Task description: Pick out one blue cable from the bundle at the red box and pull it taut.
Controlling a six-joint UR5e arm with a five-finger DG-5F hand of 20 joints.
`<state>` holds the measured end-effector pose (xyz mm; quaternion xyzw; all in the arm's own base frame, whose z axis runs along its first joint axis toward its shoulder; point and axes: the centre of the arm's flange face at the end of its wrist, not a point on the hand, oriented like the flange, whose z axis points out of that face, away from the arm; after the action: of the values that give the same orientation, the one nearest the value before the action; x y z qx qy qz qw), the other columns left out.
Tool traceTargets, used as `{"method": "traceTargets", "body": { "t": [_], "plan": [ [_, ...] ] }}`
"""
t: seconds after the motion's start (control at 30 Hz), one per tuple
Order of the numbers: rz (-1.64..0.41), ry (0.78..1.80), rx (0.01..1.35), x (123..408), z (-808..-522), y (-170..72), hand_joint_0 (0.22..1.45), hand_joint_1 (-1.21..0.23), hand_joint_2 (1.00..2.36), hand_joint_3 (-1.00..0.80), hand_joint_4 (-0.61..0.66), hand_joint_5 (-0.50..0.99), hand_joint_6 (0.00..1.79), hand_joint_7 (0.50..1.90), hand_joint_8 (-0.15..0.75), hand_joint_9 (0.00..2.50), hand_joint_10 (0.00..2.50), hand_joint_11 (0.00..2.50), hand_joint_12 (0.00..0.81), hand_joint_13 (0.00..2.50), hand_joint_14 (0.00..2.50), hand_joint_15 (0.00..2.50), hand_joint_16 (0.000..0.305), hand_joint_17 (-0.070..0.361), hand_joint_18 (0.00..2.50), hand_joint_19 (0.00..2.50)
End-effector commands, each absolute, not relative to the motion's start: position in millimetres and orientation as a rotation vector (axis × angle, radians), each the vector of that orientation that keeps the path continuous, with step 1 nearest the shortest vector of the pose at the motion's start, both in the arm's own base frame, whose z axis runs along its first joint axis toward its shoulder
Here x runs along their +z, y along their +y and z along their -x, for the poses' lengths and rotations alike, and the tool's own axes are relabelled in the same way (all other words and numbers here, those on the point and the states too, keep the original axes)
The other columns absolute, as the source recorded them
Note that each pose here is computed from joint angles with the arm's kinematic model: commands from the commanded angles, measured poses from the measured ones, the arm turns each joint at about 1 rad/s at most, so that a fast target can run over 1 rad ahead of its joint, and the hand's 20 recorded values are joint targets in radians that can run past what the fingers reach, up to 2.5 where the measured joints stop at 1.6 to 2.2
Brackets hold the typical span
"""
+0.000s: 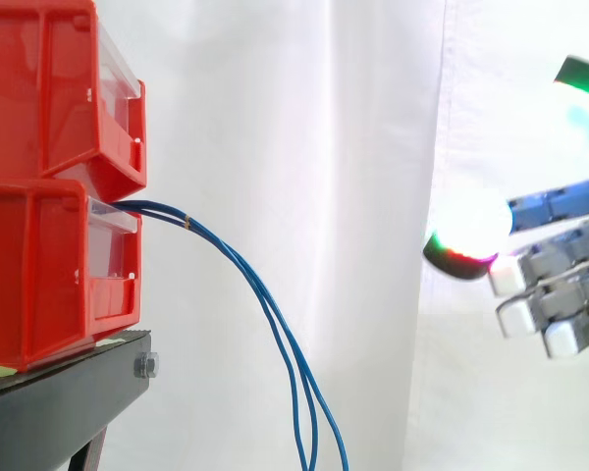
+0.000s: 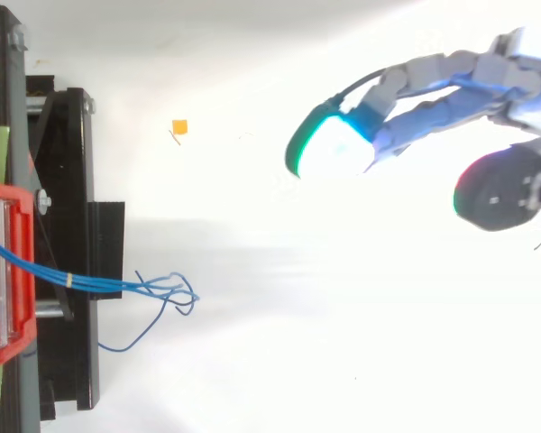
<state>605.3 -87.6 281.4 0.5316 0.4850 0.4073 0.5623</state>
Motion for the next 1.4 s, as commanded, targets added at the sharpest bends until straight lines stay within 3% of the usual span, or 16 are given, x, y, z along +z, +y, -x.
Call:
{"method": "traceTargets", "body": {
  "t": [0.0,0.3,0.5,0.73,0.87,1.37],
  "plan": [
    [-1.254,1.139,0.958,273.3,-613.3,-81.8,0.51,-0.47,1.00,-0.49,0.12,-0.20,0.50,0.75,0.218,0.63,0.02,0.43,0.306,0.60,0.02,0.40,0.049,0.110,0.44,0.66],
    [-1.218,1.124,0.878,276.1,-617.0,-71.1,0.51,-0.47,1.00,-0.49,0.13,-0.20,0.50,0.75,0.218,0.64,0.02,0.43,0.308,0.61,0.02,0.40,0.049,0.110,0.45,0.66],
    [-1.222,1.120,0.834,254.1,-634.5,-63.6,0.51,-0.47,1.00,-0.49,0.13,-0.20,0.50,0.75,0.219,0.64,0.02,0.44,0.306,0.61,0.02,0.41,0.049,0.110,0.45,0.67],
    [-1.219,1.113,0.830,255.2,-649.9,-58.7,0.51,-0.46,1.00,-0.48,0.14,-0.19,0.50,0.76,0.219,0.64,0.02,0.44,0.307,0.62,0.02,0.41,0.049,0.110,0.46,0.67],
    [-1.231,1.125,0.842,238.4,-668.7,-58.4,0.51,-0.46,1.00,-0.48,0.14,-0.19,0.50,0.76,0.218,0.65,0.02,0.44,0.306,0.62,0.02,0.42,0.049,0.110,0.46,0.68],
    [-1.201,1.127,0.868,242.4,-673.7,-54.4,0.52,-0.46,1.00,-0.48,0.14,-0.19,0.50,0.76,0.223,0.65,0.02,0.44,0.308,0.64,0.02,0.42,0.049,0.110,0.47,0.68]
  ]
}}
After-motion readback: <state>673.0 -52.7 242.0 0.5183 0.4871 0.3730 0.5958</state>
